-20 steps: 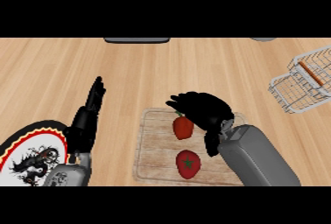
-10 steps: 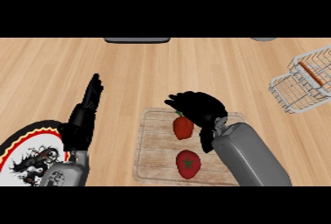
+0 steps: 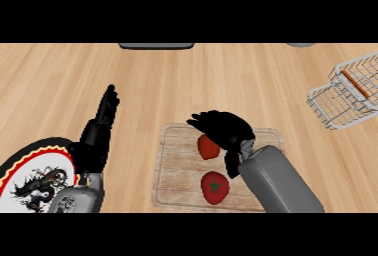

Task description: Pick the bell pepper from the cutting board and place it in the tiered basket

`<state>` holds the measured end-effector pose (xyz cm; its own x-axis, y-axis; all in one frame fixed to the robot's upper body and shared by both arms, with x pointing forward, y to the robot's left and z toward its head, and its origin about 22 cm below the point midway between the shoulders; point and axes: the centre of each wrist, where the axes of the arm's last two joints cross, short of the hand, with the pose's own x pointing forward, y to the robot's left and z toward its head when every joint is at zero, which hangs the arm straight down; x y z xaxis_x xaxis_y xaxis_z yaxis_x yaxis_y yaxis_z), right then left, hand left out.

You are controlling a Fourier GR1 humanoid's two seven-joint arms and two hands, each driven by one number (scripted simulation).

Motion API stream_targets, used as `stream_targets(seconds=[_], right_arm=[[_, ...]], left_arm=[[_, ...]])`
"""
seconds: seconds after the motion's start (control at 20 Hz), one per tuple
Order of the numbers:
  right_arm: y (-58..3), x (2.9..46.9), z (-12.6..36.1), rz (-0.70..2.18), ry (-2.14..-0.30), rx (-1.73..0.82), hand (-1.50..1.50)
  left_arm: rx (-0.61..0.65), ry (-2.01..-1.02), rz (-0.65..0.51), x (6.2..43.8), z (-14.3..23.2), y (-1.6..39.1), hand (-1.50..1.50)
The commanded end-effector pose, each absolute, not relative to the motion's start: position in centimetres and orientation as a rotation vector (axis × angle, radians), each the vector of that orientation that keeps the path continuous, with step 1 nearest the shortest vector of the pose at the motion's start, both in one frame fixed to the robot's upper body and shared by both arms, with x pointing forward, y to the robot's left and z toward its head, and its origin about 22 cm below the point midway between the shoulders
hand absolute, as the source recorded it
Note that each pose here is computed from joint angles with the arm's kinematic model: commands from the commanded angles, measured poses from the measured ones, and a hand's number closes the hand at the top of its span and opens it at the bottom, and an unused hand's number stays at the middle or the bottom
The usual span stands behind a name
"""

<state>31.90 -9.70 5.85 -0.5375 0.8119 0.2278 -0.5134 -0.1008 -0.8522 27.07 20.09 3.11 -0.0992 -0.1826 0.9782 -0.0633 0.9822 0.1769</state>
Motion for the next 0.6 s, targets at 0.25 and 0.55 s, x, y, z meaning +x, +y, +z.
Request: stream_targets(seconds=[0.25, 0.55], right_arm=[[-9.7, 31.6, 4.3, 1.695, -1.281, -0.355, -1.50], [-8.3, 30.5, 2.7, 1.748, -1.450, -0.499, 1.50]], left_arm=[[0.194, -1.676, -0.112, 26.7, 2.4, 19.1, 0.00], [0.202, -1.658, -0.108, 27.2, 2.8, 20.7, 0.00]])
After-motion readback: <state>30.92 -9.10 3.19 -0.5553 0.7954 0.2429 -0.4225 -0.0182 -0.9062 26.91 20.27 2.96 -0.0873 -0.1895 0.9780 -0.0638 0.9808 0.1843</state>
